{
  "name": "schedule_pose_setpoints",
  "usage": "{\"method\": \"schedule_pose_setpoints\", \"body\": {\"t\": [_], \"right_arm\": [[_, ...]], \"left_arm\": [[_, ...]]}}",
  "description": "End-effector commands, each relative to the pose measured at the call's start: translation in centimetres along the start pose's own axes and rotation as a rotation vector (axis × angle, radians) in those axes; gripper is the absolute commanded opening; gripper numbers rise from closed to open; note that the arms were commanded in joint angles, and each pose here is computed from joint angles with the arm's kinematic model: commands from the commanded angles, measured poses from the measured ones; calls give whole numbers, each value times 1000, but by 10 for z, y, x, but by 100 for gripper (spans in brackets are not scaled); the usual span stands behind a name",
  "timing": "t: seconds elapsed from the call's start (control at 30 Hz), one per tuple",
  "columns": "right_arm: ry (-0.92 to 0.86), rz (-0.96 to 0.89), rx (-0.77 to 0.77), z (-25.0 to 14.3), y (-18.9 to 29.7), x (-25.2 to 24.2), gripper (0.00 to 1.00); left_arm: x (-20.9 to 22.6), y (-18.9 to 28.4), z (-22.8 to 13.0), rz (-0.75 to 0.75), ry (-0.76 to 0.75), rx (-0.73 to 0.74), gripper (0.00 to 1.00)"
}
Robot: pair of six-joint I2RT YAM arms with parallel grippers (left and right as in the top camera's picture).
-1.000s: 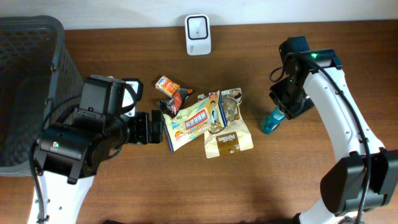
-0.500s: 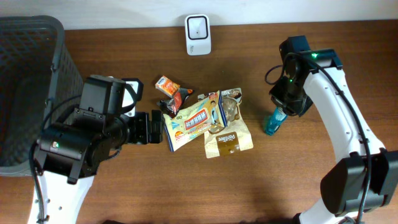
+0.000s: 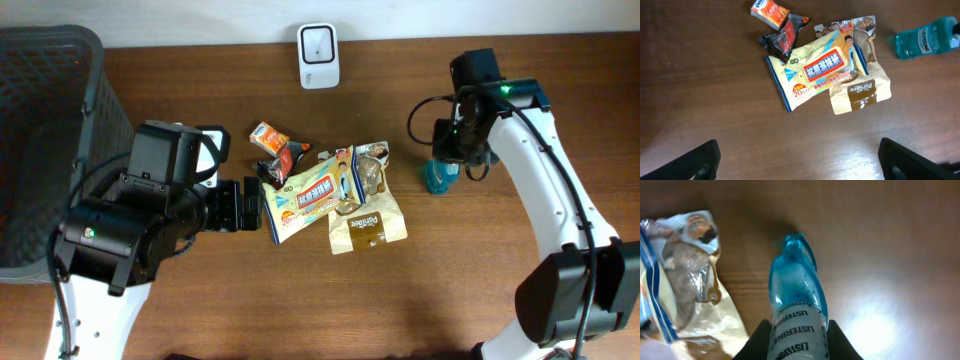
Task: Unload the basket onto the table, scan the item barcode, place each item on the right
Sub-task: 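Set the bottle upright on the table and withdraw the right gripper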
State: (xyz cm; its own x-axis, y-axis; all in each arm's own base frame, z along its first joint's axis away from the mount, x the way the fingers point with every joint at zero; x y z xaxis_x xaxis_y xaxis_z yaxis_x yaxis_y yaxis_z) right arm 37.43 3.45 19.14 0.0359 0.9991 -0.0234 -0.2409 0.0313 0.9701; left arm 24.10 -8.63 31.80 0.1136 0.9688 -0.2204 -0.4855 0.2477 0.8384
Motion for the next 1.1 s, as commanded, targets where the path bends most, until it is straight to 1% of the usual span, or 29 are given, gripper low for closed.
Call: {"method": "schedule_pose_setpoints", "body": {"t": [0.0, 0.07, 0.13, 0.23, 0.33, 0.53, 0.7, 0.8, 0.93, 1.03, 1.07], "right_arm": [[299, 7, -85, 15, 10, 4, 6], [366, 22, -104, 18, 11, 8, 4], [525, 96, -118, 17, 11, 18, 4], [688, 185, -148, 15, 13, 31, 5], [793, 234, -172, 14, 15, 38, 6], [967, 230, -168, 9, 14, 37, 7], [975, 135, -110, 6, 11, 23, 7], [975, 63, -81, 7, 10, 13, 9], [974, 65, -80, 7, 10, 14, 12], [975, 67, -74, 5, 10, 13, 17], [974, 68, -74, 5, 10, 13, 24]], "left_arm": [[1, 2, 1, 7, -11, -8, 99], [1, 2, 1, 7, -11, -8, 99], [1, 2, 1, 7, -11, -8, 99], [1, 2, 1, 7, -11, -8, 99], [1, 2, 1, 7, -11, -8, 99], [1, 2, 1, 7, -11, -8, 99], [1, 2, 1, 7, -11, -8, 99], [1, 2, 1, 7, -11, -8, 99], [1, 2, 1, 7, -11, -8, 99], [1, 2, 1, 7, -11, -8, 99], [1, 2, 1, 7, -11, -8, 99]]}}
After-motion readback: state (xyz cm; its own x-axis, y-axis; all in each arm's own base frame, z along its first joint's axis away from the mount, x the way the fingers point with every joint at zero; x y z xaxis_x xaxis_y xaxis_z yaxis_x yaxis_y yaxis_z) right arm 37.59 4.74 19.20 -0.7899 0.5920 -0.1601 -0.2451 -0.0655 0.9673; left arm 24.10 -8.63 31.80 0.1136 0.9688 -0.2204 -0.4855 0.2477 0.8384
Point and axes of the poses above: each gripper's point midway between its finger pads, its own y axis back along the fingers, its own x axis along the line the jaws close on, z = x × y, the point moved 4 cm from there along y, back along the fingers, and after that the axes turned 1 degree about y, right-handed, at the moved point
